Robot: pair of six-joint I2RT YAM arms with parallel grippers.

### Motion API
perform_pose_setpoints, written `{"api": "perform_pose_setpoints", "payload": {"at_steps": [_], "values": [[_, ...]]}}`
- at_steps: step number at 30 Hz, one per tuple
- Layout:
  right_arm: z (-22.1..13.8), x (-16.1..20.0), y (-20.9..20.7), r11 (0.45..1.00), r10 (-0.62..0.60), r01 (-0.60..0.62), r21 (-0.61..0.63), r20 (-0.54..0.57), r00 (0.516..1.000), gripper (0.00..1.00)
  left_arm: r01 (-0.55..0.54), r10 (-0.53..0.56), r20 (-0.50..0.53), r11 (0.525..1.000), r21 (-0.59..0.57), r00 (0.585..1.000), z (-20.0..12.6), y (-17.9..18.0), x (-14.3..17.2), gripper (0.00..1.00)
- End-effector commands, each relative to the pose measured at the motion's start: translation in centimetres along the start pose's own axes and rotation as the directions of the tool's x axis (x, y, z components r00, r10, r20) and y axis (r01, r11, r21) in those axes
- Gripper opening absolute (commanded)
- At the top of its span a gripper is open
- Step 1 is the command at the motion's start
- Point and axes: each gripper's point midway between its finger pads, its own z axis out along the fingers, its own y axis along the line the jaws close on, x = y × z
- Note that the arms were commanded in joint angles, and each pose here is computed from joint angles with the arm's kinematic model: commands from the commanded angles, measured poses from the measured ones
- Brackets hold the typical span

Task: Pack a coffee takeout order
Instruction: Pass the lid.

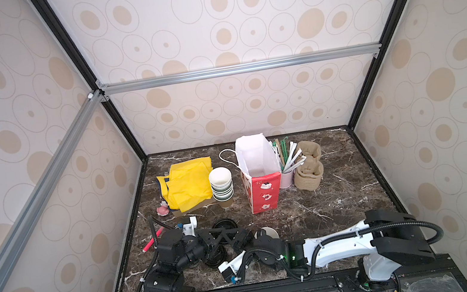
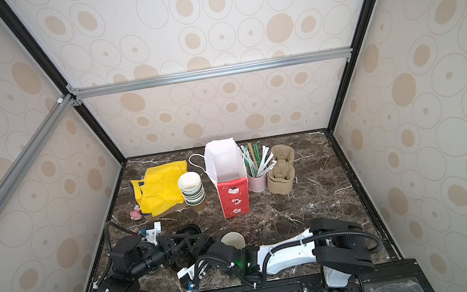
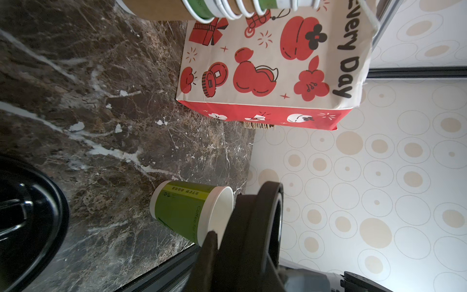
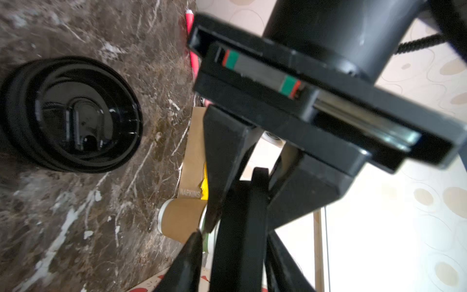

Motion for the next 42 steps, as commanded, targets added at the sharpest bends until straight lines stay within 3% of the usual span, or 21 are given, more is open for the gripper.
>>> {"api": "perform_pose_setpoints", "payload": {"at_steps": [1,10,17,21,24,26,29,31,33,36,40,42], "values": [[-0.3,0.7,-2.4,0.993,-0.017,0.023,0.115,-0.054,0.998,0.39,0.01,-0.009,-0.01,0.999,0.033,1.0,-0.5,-1.1,0.4,0.07],[-1.3,1.3,-2.3,0.992,0.059,-0.052,0.112,-0.064,0.996,0.35,0.022,-0.023,0.002,0.998,0.052,1.0,-0.8,-1.4,0.4,0.1],[-1.3,0.6,-2.4,0.99,0.103,-0.099,0.097,-0.042,0.994,0.17,0.02,-0.023,0.029,0.996,0.091,0.999,-1.1,-2.3,0.0,0.23],[-1.4,0.6,-2.8,0.987,0.129,-0.124,0.104,-0.043,0.991,0.13,0.031,-0.036,0.043,0.994,0.104,0.998,-1.3,-2.5,-0.2,0.4],[-1.9,0.8,-2.9,0.981,0.176,-0.172,0.095,-0.038,0.984,0.1,0.008,-0.024,0.096,0.987,0.157,0.995,-1.9,-4.0,-0.9,0.57],[-2.4,0.9,-3.2,0.972,0.224,-0.221,0.085,-0.031,0.974,0.08,-0.032,0.001,0.159,0.981,0.193,0.987,-2.7,-5.2,-1.7,0.67],[-3.5,1.1,-2.7,0.944,0.329,-0.328,0.035,-0.023,0.944,0.08,-0.106,0.044,0.286,0.972,0.208,0.957,-4.1,-6.7,-3.4,0.73],[-4.7,1.2,-2.9,0.881,0.474,-0.474,0.003,-0.008,0.88,0.07,-0.206,0.103,0.409,0.954,0.217,0.907,-5.6,-8.9,-5.0,0.76],[-6.3,1.4,-2.8,0.768,0.638,-0.637,-0.066,-0.005,0.77,0.07,-0.338,0.199,0.527,0.923,0.182,0.826,-7.3,-11.5,-6.4,0.77],[-8.8,1.4,-3.4,0.528,0.845,-0.836,-0.148,-0.009,0.535,0.08,-0.557,0.421,0.633,0.83,0.019,0.65,-9.0,-15.1,-8.0,0.75],[-11.6,2.1,-4.3,0.209,0.974,-0.96,-0.185,-0.043,0.221,0.09,-0.803,0.663,0.581,0.596,-0.027,0.472,-6.6,-18.7,-7.2,0.74],[-12.7,2.6,-4.7,0.083,0.993,-0.979,-0.187,-0.071,0.097,0.09,-0.872,0.747,0.532,0.489,-0.036,0.397,-4.9,-19.7,-6.9,0.7]]}}
